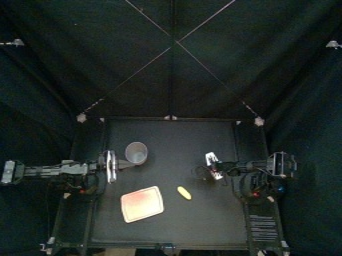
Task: Pick the drumstick then place it in the grey bowl
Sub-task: Place drumstick in the grey bowl
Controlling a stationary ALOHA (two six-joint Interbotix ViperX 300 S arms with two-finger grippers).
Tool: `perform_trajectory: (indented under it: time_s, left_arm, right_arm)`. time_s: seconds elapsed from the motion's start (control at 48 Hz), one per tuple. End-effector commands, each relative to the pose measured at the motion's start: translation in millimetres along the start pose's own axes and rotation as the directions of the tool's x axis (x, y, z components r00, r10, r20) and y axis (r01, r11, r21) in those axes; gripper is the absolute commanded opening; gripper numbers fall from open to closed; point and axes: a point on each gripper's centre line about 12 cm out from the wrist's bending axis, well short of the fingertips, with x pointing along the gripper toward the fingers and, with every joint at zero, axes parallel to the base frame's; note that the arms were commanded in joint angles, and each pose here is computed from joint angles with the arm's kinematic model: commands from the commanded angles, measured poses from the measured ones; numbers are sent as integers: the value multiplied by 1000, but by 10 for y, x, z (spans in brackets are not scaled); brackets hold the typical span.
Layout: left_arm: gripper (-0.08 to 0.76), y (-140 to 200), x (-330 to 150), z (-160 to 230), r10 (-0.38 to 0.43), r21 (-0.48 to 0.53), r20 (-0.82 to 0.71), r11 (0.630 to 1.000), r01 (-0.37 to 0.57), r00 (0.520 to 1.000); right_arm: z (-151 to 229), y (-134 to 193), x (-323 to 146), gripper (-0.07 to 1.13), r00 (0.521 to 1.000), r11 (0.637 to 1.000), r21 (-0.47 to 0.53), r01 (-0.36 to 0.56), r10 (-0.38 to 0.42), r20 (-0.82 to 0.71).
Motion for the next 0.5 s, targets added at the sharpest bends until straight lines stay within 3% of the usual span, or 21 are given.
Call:
perform_trajectory:
  time_s: [0.021, 0.5]
  left_arm:
    - [17, 7, 20, 57, 4, -4, 18, 1000, -4, 1000]
    - [17, 10, 3, -5, 6, -12, 6, 1000, -6, 1000]
  right_arm:
    - [-27, 12, 45, 703, 1000, 1000, 23, -17, 17, -9]
    - [20, -18, 31, 528, 1000, 998, 58, -19, 19, 12]
